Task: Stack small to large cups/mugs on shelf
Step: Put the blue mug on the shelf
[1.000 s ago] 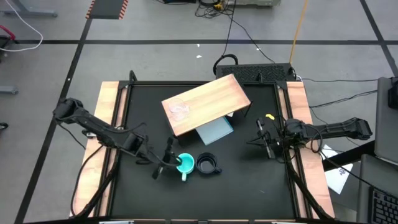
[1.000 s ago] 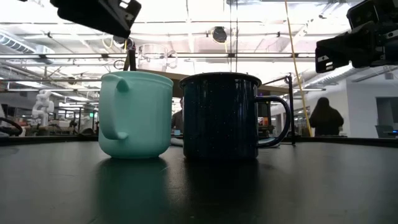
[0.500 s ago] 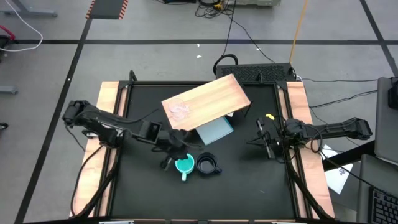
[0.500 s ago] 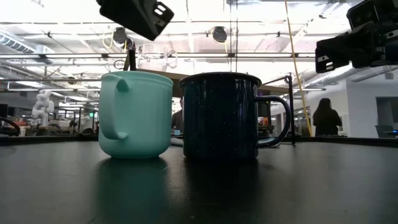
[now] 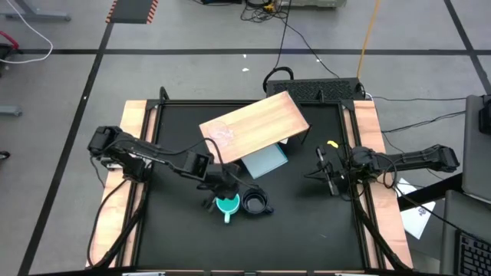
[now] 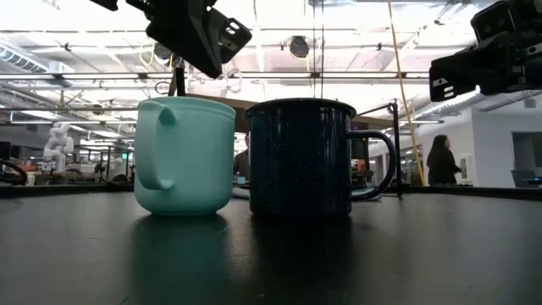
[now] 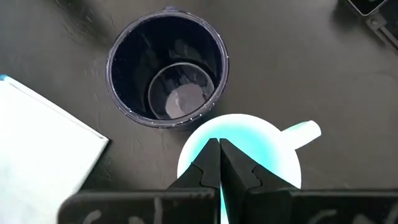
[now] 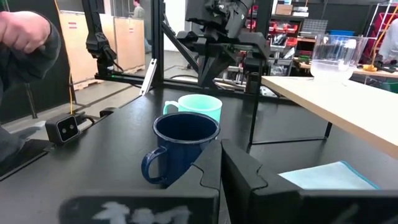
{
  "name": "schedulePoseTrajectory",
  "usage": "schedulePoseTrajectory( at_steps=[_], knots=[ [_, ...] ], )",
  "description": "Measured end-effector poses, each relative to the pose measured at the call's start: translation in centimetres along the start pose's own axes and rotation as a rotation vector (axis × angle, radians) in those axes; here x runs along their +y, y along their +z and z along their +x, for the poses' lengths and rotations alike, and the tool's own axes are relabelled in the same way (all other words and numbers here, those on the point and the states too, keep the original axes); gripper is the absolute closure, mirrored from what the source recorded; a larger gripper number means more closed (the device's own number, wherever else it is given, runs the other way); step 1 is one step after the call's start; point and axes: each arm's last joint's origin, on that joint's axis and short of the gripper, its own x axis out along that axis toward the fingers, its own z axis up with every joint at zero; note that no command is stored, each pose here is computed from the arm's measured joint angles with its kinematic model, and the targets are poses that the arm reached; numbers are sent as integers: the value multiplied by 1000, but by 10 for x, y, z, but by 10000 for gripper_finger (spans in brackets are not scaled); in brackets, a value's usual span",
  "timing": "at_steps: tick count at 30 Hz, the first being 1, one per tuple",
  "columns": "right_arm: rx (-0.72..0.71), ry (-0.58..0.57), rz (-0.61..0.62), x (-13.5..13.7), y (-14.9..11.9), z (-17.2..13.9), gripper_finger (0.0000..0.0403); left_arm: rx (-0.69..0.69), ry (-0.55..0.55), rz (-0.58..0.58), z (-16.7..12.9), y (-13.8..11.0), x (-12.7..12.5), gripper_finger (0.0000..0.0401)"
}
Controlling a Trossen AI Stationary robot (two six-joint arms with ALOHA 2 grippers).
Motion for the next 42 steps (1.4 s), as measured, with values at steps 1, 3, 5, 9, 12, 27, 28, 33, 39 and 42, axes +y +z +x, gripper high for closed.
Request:
schedulePoseTrajectory(
  at_steps=[1,3,5,9,12,27,28,33,39,42],
  knots=[
    [0,0,0,0,0,0,403,0,0,-5,0,0,0,401],
    [0,0,0,0,0,0,403,-1,1,-16,-1,0,0,401],
    [0,0,0,0,0,0,403,-4,2,-37,-1,0,0,397],
    [0,0,0,0,0,0,403,-1,7,-94,-2,-1,2,375],
    [0,0,0,0,0,0,403,4,7,-131,-2,-1,2,352],
    [3,0,1,0,0,0,403,9,-12,-35,1,3,-14,257],
    [6,0,2,0,-1,0,403,11,-9,-25,1,4,-17,257],
    [7,1,2,0,-1,0,403,38,-21,-10,2,4,-27,256],
    [6,1,2,0,-1,0,403,67,-43,-16,3,3,-37,256],
    [7,1,2,0,-1,0,403,81,-60,-25,3,2,-41,256]
  ],
)
